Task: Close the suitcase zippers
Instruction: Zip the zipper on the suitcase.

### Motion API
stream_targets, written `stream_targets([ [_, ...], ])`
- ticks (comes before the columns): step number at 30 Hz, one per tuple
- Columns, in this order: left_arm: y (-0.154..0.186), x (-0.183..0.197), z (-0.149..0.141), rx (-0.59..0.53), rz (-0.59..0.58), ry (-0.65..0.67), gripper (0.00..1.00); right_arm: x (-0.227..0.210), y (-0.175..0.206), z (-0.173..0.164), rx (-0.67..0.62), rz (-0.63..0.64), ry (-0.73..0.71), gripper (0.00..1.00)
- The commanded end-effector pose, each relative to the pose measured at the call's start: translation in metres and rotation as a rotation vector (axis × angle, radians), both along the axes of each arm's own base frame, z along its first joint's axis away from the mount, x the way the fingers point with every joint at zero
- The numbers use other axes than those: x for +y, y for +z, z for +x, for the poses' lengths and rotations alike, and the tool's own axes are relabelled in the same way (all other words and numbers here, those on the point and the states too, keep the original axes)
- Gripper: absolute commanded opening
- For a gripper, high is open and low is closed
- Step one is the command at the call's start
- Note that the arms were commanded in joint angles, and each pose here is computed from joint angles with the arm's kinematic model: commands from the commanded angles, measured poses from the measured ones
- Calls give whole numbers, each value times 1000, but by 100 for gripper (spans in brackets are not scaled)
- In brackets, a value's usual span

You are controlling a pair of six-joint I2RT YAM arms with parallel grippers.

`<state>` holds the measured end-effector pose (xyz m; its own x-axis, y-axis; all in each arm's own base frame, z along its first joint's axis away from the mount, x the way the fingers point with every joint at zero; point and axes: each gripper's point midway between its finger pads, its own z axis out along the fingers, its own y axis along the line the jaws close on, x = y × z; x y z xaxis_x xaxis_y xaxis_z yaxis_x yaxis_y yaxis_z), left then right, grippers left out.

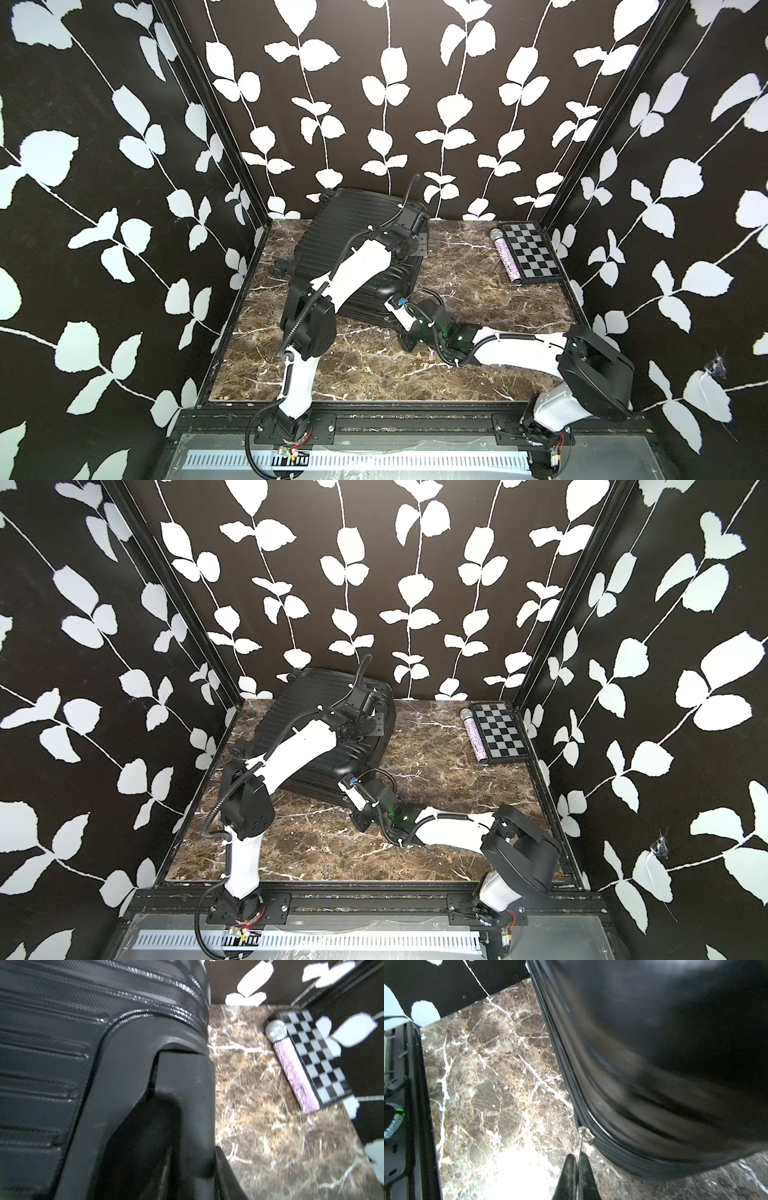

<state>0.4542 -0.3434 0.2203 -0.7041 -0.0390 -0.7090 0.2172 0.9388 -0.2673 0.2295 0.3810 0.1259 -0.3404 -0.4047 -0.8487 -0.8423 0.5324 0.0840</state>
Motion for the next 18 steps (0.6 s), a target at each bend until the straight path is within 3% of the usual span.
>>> stream_targets([
  [1,66,-1,35,-165,-328,238,0,44,47,-30,-30,182,156,0],
  [11,54,-30,30,-168,-364,219,0,43,47,-6,-43,179,3,0],
  [12,56,-33,30,-182,-360,190,4,39,43,-2,-49,158,-24,0],
  [15,67,-34,25,-248,-302,108,39,22,31,8,-73,101,-97,0],
  [18,87,-39,15,-352,-231,-44,62,5,23,16,-74,71,-151,0],
])
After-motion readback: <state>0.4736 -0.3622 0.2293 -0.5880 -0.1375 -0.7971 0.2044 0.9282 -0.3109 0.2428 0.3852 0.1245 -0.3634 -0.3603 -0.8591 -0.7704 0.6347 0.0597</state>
